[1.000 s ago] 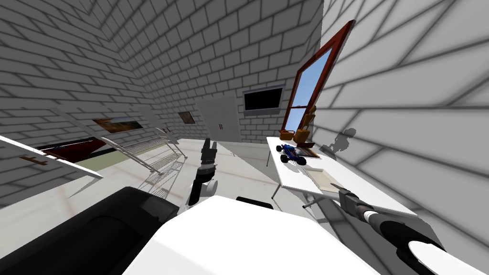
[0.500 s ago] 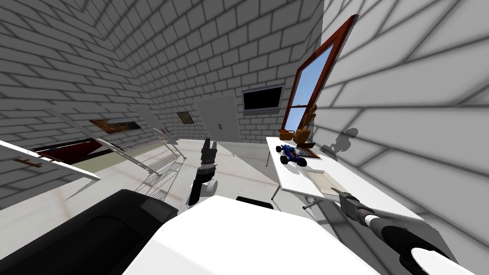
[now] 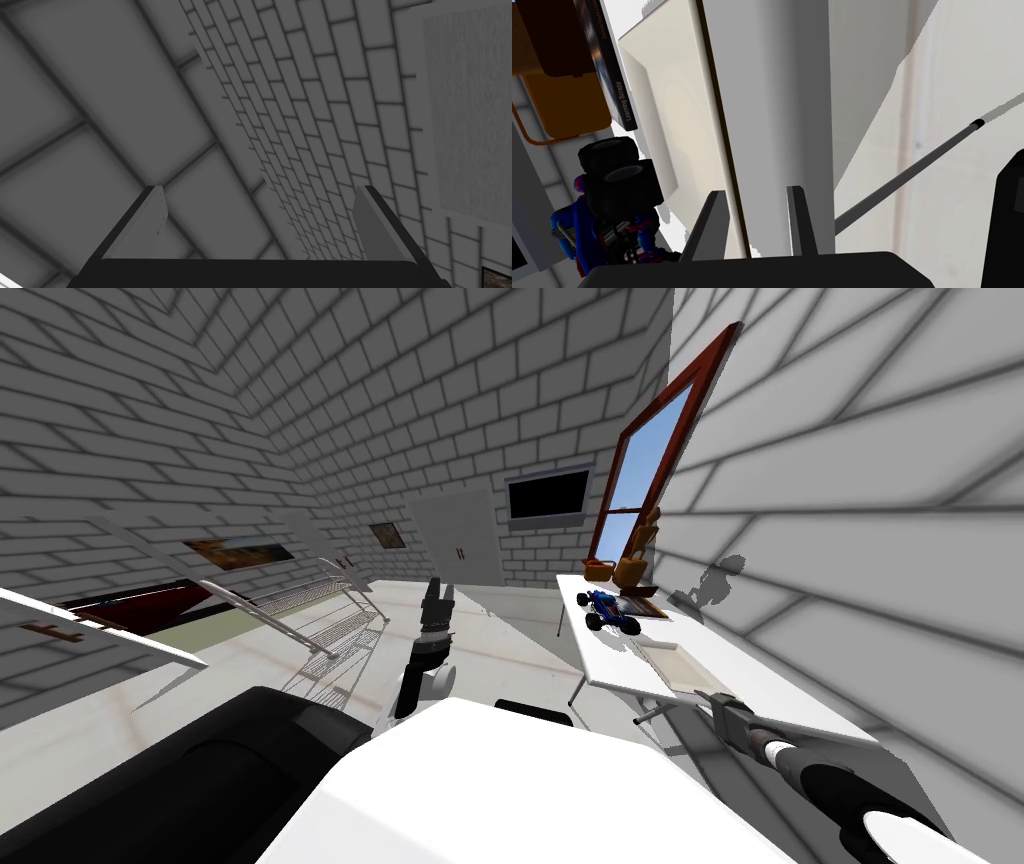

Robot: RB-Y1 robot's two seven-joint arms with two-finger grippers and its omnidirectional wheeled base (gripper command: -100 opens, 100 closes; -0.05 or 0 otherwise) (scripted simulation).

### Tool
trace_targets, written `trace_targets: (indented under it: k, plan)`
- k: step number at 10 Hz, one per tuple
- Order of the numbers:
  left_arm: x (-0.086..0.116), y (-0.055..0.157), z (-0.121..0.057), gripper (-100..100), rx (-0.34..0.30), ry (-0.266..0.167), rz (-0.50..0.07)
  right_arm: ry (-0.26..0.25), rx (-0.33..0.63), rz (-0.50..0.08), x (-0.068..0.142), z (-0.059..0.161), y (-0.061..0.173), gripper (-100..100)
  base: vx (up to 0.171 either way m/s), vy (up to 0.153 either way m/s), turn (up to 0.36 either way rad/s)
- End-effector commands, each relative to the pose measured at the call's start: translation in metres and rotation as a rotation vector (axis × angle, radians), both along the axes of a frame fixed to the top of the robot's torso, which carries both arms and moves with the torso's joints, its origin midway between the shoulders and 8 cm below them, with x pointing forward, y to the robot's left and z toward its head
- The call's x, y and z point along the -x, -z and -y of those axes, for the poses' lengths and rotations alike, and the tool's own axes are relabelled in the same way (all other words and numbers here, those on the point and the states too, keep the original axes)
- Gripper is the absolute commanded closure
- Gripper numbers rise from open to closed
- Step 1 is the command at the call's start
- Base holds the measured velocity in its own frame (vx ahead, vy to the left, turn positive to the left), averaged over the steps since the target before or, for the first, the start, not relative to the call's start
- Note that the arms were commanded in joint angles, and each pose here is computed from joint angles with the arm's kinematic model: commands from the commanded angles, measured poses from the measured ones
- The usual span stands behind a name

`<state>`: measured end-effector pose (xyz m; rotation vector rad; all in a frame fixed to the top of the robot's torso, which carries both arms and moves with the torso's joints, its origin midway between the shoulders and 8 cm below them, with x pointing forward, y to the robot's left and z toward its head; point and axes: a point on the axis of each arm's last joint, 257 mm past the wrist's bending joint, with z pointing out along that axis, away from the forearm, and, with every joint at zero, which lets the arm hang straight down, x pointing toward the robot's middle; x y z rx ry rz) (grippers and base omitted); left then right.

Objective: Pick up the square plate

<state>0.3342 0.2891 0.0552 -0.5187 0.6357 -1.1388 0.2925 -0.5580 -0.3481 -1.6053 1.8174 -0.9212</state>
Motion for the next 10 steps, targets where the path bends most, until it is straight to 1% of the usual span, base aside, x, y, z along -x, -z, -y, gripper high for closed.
trace_targets:
  k: [1,9,10]
  plan:
    - [0.0,0.0,0.0,0,0.0,0.0,0.0,0.0,0.007,0.023,-0.012,0.004,-0.01,100,-0.031,0.014,0.018]
    - [0.0,0.0,0.0,0,0.0,0.0,0.0,0.005,0.007,0.024,-0.025,0.017,-0.021,100,-0.045,0.02,0.008]
    - [0.0,0.0,0.0,0,0.0,0.0,0.0,0.004,0.008,0.026,-0.025,0.015,-0.021,100,-0.021,0.009,-0.001]
